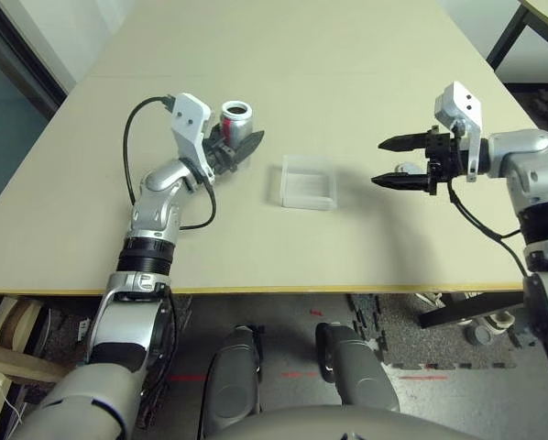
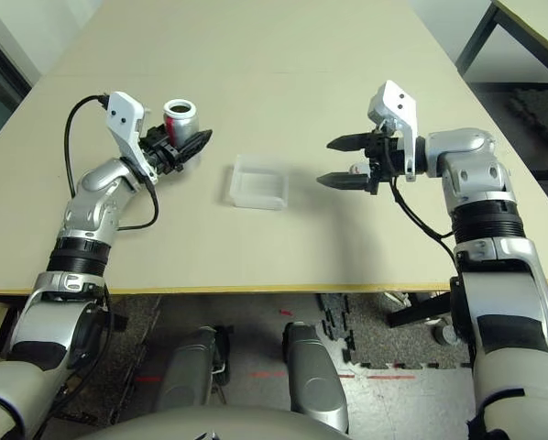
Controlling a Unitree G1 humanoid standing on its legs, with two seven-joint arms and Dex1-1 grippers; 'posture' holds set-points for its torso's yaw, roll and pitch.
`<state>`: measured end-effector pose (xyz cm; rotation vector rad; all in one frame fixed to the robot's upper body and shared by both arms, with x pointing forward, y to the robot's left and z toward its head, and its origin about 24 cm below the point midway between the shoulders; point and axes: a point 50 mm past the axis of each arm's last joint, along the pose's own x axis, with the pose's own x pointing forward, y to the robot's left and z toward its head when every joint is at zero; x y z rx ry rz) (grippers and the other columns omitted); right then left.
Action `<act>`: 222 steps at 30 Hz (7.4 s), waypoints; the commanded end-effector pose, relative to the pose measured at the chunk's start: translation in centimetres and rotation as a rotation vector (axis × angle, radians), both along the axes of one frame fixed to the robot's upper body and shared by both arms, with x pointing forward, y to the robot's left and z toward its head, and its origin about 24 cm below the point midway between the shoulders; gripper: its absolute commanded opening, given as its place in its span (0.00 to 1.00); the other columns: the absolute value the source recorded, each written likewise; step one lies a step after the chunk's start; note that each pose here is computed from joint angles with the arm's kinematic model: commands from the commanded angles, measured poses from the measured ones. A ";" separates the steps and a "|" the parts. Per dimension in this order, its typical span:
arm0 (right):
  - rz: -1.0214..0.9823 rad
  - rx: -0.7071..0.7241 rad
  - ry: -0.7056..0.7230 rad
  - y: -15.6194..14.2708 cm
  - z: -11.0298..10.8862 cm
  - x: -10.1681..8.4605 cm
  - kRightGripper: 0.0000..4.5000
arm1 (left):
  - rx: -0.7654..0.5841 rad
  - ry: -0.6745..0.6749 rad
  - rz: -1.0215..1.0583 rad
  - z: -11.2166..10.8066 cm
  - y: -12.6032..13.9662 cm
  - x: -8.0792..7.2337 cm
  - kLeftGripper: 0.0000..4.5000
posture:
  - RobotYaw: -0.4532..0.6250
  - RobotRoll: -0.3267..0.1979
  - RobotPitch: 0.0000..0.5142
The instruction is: Pour the medicine from the bottle into the box.
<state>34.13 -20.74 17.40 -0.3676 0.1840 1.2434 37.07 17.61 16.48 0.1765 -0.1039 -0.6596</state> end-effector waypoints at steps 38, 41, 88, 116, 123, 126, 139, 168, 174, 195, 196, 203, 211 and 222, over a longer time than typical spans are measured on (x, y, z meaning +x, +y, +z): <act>-0.082 0.114 0.041 1.4 -1.5 1.1 1.00 | 1.654 -1.342 -0.281 4.6 -9.7 2.9 0.60 | 0.39 0.62 0.24; -0.086 0.125 0.041 1.4 -1.4 1.1 1.00 | 1.741 -1.365 -0.321 4.3 -9.9 3.3 0.60 | 0.39 0.62 0.24; -0.065 0.023 0.033 0.9 -2.1 1.0 1.00 | 0.002 0.073 0.142 -3.1 -1.6 2.1 0.60 | 0.40 0.62 0.31; -0.073 0.013 0.022 0.6 -1.8 0.9 1.00 | -0.107 0.118 0.275 -7.3 0.1 1.2 0.60 | 0.39 0.62 0.32; -0.075 0.014 0.020 0.7 -1.8 1.0 1.00 | -0.116 0.106 0.289 -7.5 0.1 1.0 0.77 | 0.39 0.62 0.32; -0.076 0.016 0.018 0.7 -1.8 1.0 1.00 | -0.125 0.098 0.293 -7.5 0.2 0.9 0.99 | 0.39 0.62 0.32; -0.069 0.024 0.019 1.3 -2.1 1.3 1.00 | -0.143 0.047 0.302 -7.0 0.7 -0.4 0.99 | 0.41 0.62 0.32; -0.168 0.096 0.020 0.0 -2.6 1.5 1.00 | -0.202 0.048 0.334 -4.1 4.6 -10.0 0.99 | 0.42 0.62 0.31; -0.261 0.157 0.016 -1.5 -2.4 1.5 1.00 | -0.242 0.060 0.502 -2.0 9.7 -9.6 0.99 | 0.43 0.62 0.31; -0.974 0.459 -0.166 -9.5 -1.7 1.3 1.00 | -0.210 0.033 0.726 -0.1 18.1 -5.2 0.99 | 0.37 0.62 0.34; -0.997 0.457 -0.170 -10.0 -1.8 1.2 1.00 | -0.209 0.032 0.728 0.0 18.2 -5.1 0.99 | 0.37 0.62 0.34; -1.086 0.421 -0.189 -11.9 -2.8 0.2 1.00 | -0.208 0.038 0.743 0.0 18.7 -4.2 0.99 | 0.36 0.62 0.37; -1.115 0.410 -0.187 -12.4 -3.5 -0.2 1.00 | -0.236 0.077 0.768 -0.5 19.1 -3.7 0.99 | 0.35 0.62 0.39; -1.124 0.408 -0.182 -12.3 -4.0 -0.4 1.00 | -0.217 0.098 0.768 -1.5 19.2 -3.7 0.99 | 0.35 0.62 0.37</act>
